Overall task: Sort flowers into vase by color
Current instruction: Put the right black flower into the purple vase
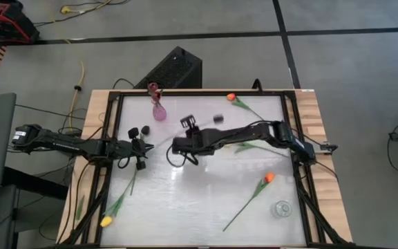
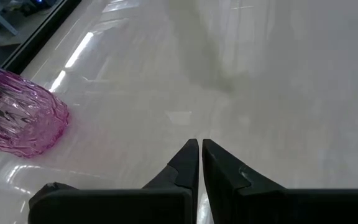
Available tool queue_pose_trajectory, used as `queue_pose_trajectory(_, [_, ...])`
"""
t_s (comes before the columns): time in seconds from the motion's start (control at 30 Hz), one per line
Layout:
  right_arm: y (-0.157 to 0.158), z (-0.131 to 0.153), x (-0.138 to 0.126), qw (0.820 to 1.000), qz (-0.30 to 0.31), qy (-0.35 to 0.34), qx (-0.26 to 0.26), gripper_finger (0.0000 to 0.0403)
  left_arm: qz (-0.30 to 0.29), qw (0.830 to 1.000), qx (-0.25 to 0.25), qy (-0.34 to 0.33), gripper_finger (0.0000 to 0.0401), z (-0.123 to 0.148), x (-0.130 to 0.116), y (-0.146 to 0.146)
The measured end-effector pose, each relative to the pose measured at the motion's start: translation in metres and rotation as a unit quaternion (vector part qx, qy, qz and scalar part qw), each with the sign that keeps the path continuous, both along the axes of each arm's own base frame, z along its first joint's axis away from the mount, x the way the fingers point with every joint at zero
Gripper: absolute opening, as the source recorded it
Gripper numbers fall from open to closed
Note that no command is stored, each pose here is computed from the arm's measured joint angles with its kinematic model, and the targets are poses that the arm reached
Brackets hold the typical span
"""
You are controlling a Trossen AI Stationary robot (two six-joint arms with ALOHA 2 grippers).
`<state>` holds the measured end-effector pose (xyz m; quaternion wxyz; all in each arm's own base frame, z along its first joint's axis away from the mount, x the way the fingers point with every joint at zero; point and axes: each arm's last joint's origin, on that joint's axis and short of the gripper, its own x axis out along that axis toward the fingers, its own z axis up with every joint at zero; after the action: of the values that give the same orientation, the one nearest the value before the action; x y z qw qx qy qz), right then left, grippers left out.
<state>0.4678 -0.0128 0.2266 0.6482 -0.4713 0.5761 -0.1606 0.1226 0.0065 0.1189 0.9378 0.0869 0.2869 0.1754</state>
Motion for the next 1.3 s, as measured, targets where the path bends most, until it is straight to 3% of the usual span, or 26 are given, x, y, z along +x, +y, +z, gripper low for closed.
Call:
queue_pose_trajectory(0.13, [-0.032, 0.025, -0.002, 0.994, -0.016, 0.026, -0.108, 0.0014, 0.000, 1.000, 0.000, 0.000, 0.0011, 0.000, 0.000, 0.000])
queue_pose_trajectory(0.3, [-0.080, 0.038, -0.002, 0.972, -0.061, 0.089, -0.210, 0.0014, 0.000, 1.000, 0.000, 0.000, 0.0011, 0.000, 0.000, 0.000])
queue_pose_trajectory(0.53, [-0.139, 0.046, -0.008, 0.961, -0.085, 0.129, -0.228, 0.0014, 0.000, 1.000, 0.000, 0.000, 0.0011, 0.000, 0.000, 0.000])
queue_pose_trajectory(0.67, [-0.157, 0.050, -0.009, 0.962, -0.050, 0.147, -0.226, 0.0014, 0.000, 1.000, 0.000, 0.000, 0.0011, 0.000, 0.000, 0.000])
queue_pose_trajectory(0.87, [-0.164, 0.065, 0.000, 0.956, 0.010, 0.139, -0.259, 0.0014, 0.000, 1.000, 0.000, 0.000, 0.0011, 0.000, 0.000, 0.000])
queue_pose_trajectory(1.1, [-0.166, 0.107, 0.003, 0.946, 0.060, 0.115, -0.296, 0.0014, 0.000, 1.000, 0.000, 0.000, 0.0011, 0.000, 0.000, 0.000])
queue_pose_trajectory(1.3, [-0.167, 0.116, 0.006, 0.931, 0.129, 0.121, -0.319, 0.0014, 0.000, 1.000, 0.000, 0.000, 0.0011, 0.000, 0.000, 0.000])
